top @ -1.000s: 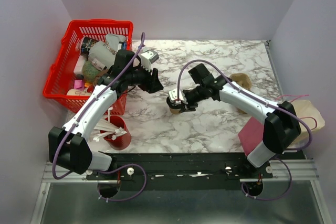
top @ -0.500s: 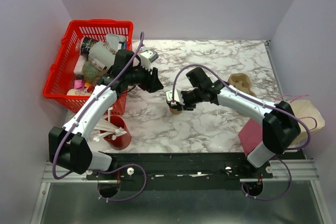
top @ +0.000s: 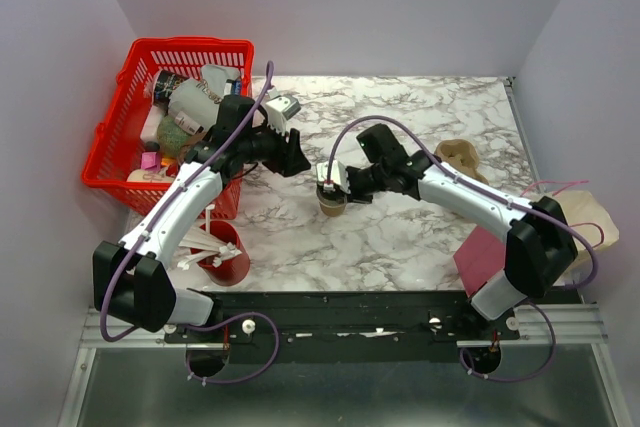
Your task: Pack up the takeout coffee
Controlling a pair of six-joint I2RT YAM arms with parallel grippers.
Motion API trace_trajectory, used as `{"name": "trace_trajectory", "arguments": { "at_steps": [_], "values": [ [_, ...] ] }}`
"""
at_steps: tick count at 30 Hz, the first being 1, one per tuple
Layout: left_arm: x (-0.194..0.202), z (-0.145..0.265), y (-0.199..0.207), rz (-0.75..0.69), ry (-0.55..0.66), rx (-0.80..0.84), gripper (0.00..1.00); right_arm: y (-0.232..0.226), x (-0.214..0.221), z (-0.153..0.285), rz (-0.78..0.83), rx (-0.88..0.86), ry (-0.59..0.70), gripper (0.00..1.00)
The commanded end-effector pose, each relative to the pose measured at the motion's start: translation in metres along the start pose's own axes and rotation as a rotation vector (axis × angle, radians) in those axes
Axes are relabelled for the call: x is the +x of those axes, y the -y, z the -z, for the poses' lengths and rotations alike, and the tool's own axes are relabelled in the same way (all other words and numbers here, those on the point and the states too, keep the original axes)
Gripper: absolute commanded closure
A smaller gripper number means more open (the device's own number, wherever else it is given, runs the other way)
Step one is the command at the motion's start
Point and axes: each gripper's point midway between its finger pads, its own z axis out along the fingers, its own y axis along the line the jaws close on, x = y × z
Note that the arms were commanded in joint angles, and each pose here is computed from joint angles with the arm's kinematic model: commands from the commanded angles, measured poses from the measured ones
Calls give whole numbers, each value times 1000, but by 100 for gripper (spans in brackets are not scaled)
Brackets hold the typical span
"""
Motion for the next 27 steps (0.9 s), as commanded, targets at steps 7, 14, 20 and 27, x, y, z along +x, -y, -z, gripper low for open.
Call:
{"name": "trace_trajectory", "arguments": {
  "at_steps": [7,14,20,27],
  "values": [
    [3,15,2,-48,11,-19,42,12,-64,39,-477,-172,274,84],
    [14,28,2,-156,4,-50,42,30,-80,63,-707,-365,458,85],
    [19,26,5,-196,-10,-30,42,25,-79,66,-938,-530,513,86],
    [18,16,10,-256,-15,-9,41,36,-53,53,-1174,-550,483,86]
  ]
}}
